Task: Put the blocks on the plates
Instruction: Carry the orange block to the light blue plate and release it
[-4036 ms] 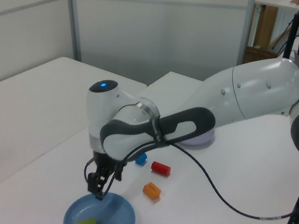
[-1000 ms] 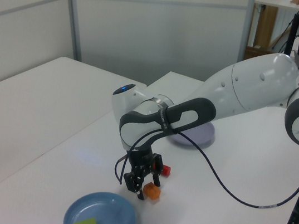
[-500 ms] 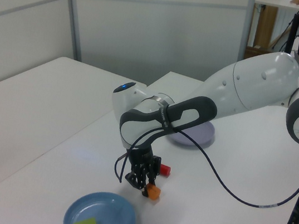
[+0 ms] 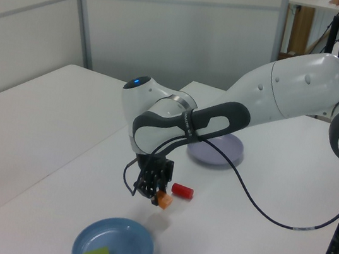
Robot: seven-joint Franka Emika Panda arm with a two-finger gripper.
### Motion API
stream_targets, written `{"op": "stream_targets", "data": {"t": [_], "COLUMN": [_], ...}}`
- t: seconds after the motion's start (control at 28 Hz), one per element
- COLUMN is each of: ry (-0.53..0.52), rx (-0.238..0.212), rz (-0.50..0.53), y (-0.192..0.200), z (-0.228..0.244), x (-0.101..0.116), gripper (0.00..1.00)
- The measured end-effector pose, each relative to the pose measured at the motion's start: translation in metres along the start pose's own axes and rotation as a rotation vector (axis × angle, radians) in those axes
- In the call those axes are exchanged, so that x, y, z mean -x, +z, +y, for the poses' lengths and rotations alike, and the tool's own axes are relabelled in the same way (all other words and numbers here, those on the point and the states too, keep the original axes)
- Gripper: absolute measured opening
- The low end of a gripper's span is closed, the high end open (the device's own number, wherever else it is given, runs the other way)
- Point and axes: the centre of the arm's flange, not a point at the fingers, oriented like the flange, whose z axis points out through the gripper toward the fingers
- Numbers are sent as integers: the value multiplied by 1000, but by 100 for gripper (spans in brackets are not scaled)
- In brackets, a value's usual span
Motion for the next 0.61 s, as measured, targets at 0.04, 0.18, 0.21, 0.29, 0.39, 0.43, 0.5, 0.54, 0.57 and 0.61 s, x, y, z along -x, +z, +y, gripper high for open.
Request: {"op": "stream_targets", "data": {"t": [0.04, 0.18, 0.21, 0.29, 0.39, 0.43, 0.5, 0.54, 0.57, 0.61], "ry": [-11, -70, -86, -114, -150, -158, -171, -175, -182, -187], "rx": [-3, -16, -17, -21, -27, -29, -38, -44, -51, -55], "rz": [14, 51, 53, 54, 53, 54, 69, 82, 97, 105], "y": [-2, -7, -8, -8, -8, -8, -9, -9, -9, -9], "z": [-7, -45, -54, -71, -92, -97, -105, -109, -114, -117], "x": [0, 6, 8, 14, 21, 23, 24, 23, 23, 23], "gripper": [33, 33, 33, 33, 33, 33, 33, 33, 33, 33]}}
